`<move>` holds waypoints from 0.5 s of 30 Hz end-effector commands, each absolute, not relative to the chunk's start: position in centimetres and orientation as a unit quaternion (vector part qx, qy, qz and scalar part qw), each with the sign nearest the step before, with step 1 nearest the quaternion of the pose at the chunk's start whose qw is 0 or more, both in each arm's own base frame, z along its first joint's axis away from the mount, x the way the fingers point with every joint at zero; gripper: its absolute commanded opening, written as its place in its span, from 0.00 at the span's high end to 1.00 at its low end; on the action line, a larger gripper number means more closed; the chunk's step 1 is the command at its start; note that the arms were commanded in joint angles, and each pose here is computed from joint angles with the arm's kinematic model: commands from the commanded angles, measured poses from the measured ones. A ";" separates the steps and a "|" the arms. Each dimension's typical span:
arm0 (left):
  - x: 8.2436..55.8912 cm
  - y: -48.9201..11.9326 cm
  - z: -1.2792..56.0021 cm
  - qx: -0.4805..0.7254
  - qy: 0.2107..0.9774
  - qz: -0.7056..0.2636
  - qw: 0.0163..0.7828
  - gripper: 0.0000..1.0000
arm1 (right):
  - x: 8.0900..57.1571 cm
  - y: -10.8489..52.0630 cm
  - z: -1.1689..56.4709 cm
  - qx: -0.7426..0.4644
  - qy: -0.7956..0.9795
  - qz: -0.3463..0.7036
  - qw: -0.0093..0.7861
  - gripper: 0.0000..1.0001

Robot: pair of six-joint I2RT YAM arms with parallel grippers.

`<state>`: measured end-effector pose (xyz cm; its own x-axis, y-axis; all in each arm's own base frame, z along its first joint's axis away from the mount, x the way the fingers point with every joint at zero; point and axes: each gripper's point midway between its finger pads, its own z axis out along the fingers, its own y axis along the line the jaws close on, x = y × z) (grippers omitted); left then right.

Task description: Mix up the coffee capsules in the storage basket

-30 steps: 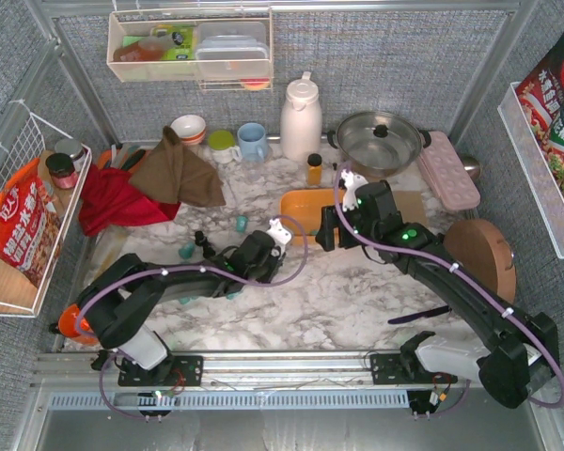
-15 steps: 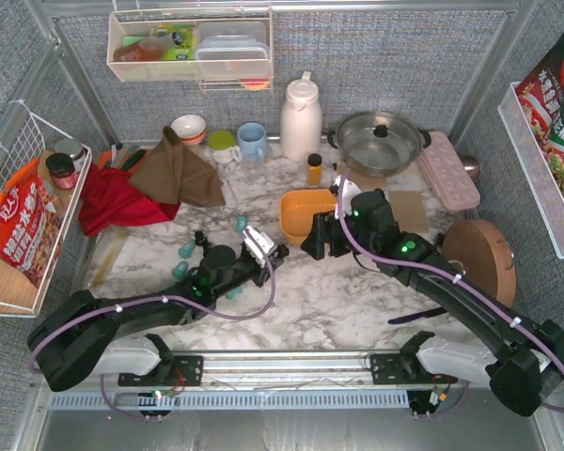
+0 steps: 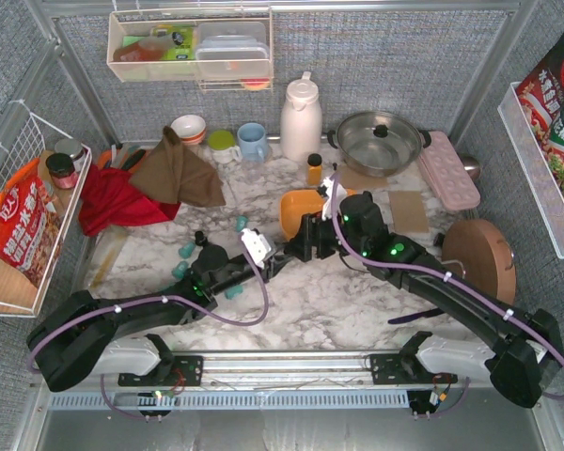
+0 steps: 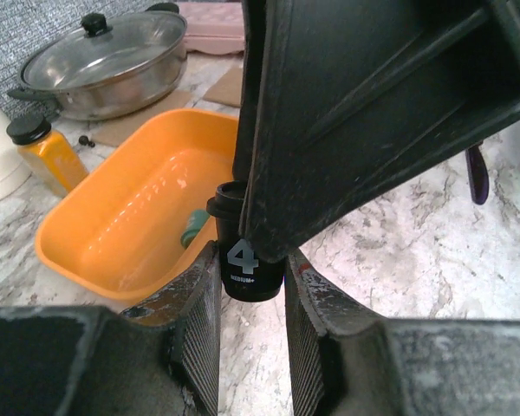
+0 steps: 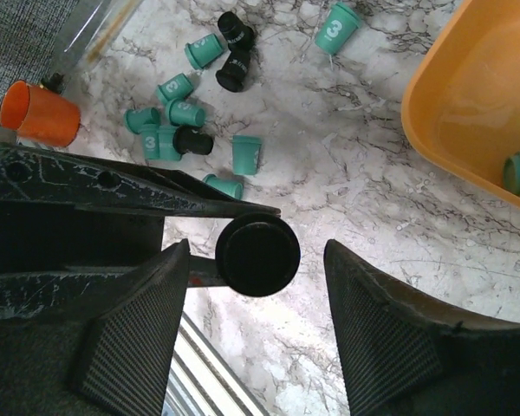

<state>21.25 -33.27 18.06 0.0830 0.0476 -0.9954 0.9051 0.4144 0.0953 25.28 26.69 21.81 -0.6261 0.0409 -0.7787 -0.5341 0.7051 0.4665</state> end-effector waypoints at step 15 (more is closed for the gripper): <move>20.9 -33.8 20.4 0.409 0.545 -0.366 0.634 0.55 | 25.7 27.9 22.3 -0.152 0.822 0.367 0.409 0.65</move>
<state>20.52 -33.78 18.74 0.0997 0.0249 -0.9947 0.9195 0.3797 0.1016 25.41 27.49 21.31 -0.6347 0.0331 -0.7721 -0.5396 0.6962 0.4734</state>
